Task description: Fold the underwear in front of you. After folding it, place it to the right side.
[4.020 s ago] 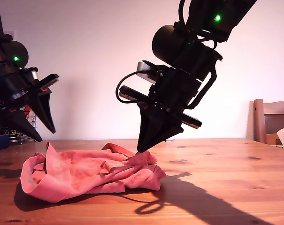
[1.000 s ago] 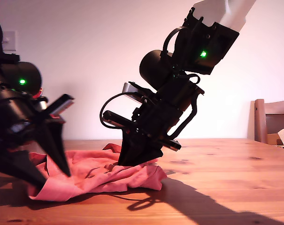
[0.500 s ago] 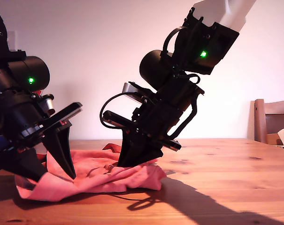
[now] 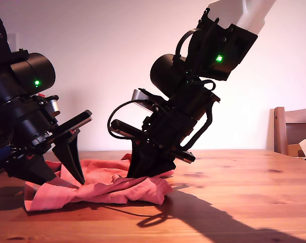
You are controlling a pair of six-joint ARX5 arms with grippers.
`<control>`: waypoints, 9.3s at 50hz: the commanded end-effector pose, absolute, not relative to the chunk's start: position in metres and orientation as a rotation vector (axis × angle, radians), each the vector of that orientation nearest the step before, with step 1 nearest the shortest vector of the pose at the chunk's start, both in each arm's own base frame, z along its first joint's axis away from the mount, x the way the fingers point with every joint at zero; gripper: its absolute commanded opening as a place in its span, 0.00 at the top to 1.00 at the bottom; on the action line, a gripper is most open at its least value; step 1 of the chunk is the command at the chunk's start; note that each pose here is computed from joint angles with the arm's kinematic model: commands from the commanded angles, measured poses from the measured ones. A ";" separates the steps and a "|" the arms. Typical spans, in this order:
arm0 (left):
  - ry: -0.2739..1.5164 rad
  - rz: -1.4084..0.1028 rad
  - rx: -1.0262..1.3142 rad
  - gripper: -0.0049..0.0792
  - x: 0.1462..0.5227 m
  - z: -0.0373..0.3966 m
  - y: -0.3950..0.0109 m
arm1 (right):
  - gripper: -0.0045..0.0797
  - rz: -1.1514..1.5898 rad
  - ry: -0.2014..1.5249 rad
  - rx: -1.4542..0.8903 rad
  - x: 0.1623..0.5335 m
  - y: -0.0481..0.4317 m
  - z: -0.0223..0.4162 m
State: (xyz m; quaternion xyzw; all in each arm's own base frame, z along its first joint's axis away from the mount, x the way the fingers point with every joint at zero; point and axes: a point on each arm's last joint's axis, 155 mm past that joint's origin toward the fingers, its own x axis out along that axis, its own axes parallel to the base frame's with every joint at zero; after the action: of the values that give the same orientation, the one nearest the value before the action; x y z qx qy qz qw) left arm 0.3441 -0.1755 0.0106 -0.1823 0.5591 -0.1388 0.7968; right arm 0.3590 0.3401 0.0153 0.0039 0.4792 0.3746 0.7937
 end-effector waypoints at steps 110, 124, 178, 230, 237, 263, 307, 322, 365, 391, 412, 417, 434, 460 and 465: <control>1.220 0.129 0.133 0.50 0.322 0.068 -0.006 | 0.84 0.930 1.116 0.042 0.326 0.357 0.006; 1.175 -0.035 0.011 0.76 0.336 0.075 -0.042 | 0.84 0.933 1.107 0.043 0.328 0.358 0.007; 1.324 -0.596 -0.243 0.97 0.316 -0.007 -0.245 | 0.96 0.835 0.934 0.026 0.388 0.271 0.097; 0.990 -0.771 -0.349 0.97 0.356 0.070 -0.309 | 0.96 0.782 0.931 -0.029 0.371 0.237 0.133; 0.907 -0.693 -0.231 0.96 0.362 0.096 -0.285 | 0.96 0.741 0.903 -0.049 0.377 0.230 0.137; 0.901 -0.564 -0.175 0.96 0.311 0.099 -0.207 | 0.96 0.688 0.758 0.067 0.325 0.193 0.133; 1.195 -0.297 -0.691 0.34 0.206 0.038 -0.153 | 0.60 0.738 0.982 0.242 0.280 0.215 0.097; 1.308 -0.258 -0.730 0.30 0.192 0.022 -0.155 | 0.60 0.765 0.927 0.232 0.286 0.223 0.105; 1.349 -0.159 -0.796 0.28 0.209 -0.012 -0.176 | 0.62 0.798 0.919 0.221 0.283 0.227 0.107; 1.345 -0.110 -0.679 0.30 0.215 -0.041 -0.163 | 0.62 0.802 0.918 0.213 0.282 0.228 0.107; 1.337 -0.322 -0.781 0.96 0.218 -0.015 -0.201 | 0.54 0.763 1.210 0.413 0.251 0.242 0.068; 1.334 -0.374 -0.809 0.96 0.220 -0.007 -0.210 | 0.53 0.736 1.255 0.465 0.250 0.244 0.063; 1.328 -0.518 -0.891 0.96 0.222 0.020 -0.233 | 0.48 0.700 1.385 0.468 0.237 0.254 0.023; 1.340 -0.617 -0.961 0.96 0.218 0.039 -0.247 | 0.46 0.710 1.468 0.432 0.222 0.263 -0.007; 1.336 -0.644 -0.972 0.96 0.219 0.044 -0.251 | 0.46 0.726 1.466 0.424 0.221 0.266 -0.008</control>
State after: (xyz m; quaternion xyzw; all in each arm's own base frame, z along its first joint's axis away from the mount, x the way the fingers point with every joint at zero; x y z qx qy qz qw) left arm 0.2179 -0.2475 0.0416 -0.4226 0.5852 -0.2743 0.6354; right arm 0.2332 0.2686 0.0101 0.1996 0.6276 0.3301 0.6762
